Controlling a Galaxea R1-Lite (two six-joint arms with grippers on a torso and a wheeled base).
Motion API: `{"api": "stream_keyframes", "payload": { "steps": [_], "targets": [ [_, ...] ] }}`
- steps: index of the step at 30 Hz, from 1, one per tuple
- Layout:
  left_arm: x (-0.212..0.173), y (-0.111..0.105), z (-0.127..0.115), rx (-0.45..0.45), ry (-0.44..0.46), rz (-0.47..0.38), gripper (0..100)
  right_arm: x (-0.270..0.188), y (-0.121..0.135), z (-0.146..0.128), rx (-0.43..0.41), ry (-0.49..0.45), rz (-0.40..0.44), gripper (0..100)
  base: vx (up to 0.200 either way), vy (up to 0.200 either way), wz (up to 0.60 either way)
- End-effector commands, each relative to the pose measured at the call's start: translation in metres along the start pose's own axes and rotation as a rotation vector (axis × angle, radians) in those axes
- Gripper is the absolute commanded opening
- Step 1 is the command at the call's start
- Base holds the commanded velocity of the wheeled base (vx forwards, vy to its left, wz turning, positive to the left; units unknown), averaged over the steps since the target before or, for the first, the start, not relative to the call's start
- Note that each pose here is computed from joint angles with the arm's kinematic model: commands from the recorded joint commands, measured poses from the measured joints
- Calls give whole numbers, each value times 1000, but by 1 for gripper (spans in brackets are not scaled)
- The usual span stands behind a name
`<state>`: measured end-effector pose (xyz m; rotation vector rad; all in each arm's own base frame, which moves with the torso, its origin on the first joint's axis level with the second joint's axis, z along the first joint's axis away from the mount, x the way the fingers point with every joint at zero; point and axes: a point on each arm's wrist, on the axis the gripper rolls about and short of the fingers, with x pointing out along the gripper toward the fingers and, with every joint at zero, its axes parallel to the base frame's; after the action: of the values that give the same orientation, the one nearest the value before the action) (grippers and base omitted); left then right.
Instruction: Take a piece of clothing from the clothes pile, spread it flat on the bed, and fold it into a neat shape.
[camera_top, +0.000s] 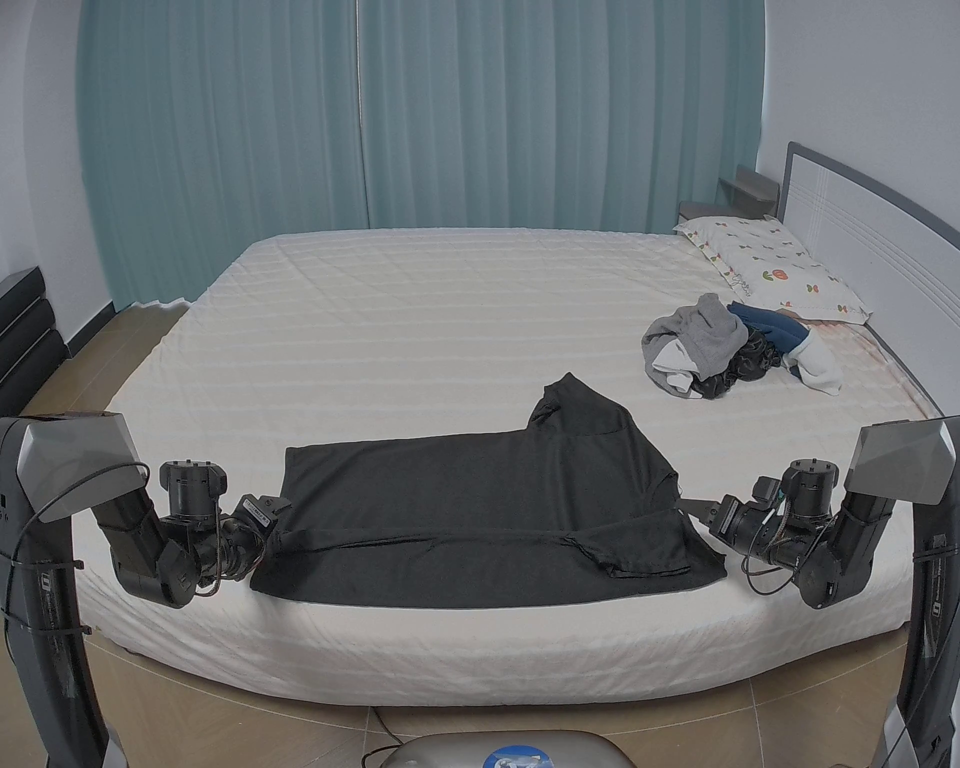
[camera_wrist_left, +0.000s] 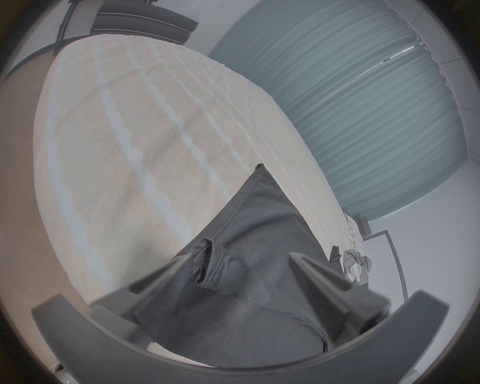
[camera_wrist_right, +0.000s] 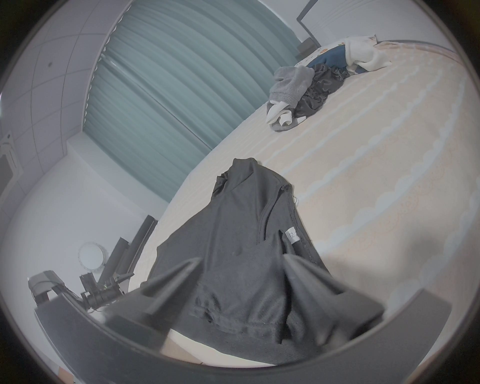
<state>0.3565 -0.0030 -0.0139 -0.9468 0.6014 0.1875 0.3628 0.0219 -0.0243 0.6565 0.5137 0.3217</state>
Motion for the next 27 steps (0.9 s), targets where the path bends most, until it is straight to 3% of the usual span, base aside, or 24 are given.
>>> {"api": "stream_keyframes", "payload": {
  "steps": [1, 15, 27],
  "targets": [
    [0, 0, 0, -20, -2, -3, 100, -3, -3, 4, 52, -35, 8, 100, 0, 0, 0],
    [-20, -4, 18, -165, -47, -30, 100, -15, -15, 14, 338, -73, 28, 100, 14, 0, 0],
    [-19, -2, 15, -158, -47, -14, 100, -16, -21, 1, 350, -50, 43, 100, 183, 0, 0]
  ]
}}
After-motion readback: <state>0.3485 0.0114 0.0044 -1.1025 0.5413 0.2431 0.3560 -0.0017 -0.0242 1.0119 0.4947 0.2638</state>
